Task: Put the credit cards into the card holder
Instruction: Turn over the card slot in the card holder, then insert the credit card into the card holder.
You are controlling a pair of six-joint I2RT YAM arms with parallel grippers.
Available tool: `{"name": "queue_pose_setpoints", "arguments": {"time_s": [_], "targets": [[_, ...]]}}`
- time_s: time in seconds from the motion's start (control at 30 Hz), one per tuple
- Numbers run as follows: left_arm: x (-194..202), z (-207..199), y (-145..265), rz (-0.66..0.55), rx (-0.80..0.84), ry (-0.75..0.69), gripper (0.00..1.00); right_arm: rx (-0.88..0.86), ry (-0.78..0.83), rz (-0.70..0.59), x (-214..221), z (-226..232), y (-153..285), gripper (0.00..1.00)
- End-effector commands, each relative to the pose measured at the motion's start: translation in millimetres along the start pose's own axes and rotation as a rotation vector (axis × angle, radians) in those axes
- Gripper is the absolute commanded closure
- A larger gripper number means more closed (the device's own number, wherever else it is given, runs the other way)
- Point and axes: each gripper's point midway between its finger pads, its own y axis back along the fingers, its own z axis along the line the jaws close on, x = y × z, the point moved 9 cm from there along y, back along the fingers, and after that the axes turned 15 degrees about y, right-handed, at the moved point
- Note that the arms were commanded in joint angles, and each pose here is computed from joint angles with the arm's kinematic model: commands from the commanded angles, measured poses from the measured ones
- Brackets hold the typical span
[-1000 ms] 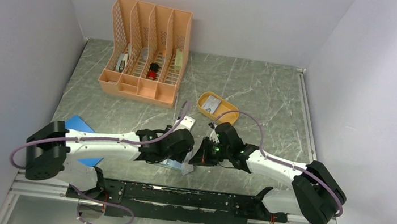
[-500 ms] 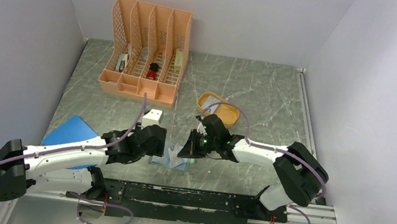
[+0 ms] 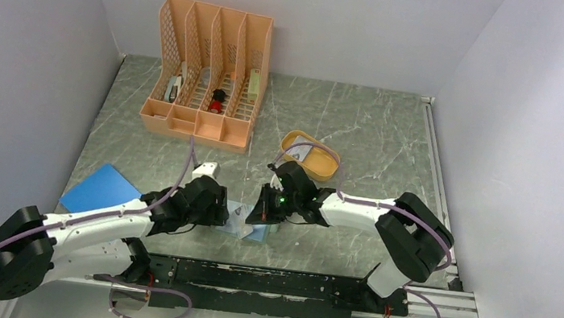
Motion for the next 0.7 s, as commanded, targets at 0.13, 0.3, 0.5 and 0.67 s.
{"name": "queue_pose_setpoints", "arguments": {"time_s": [0.13, 0.3, 0.5, 0.67], "targets": [[1, -8, -15, 0.022, 0.024, -0.027, 0.41, 0.006, 0.043, -0.045, -7, 10, 13, 1.0], [8, 0, -20, 0.045, -0.013, -0.021, 0.58, 0.06, 0.01, -0.107, -4, 11, 30, 1.0], [10, 2, -18, 0.046, 0.008, 0.002, 0.7, 0.108, -0.094, -0.126, 9, -4, 31, 1.0], [12, 5, -18, 0.05, 0.0, 0.008, 0.74, 0.092, -0.15, -0.111, 16, -9, 26, 1.0]]}}
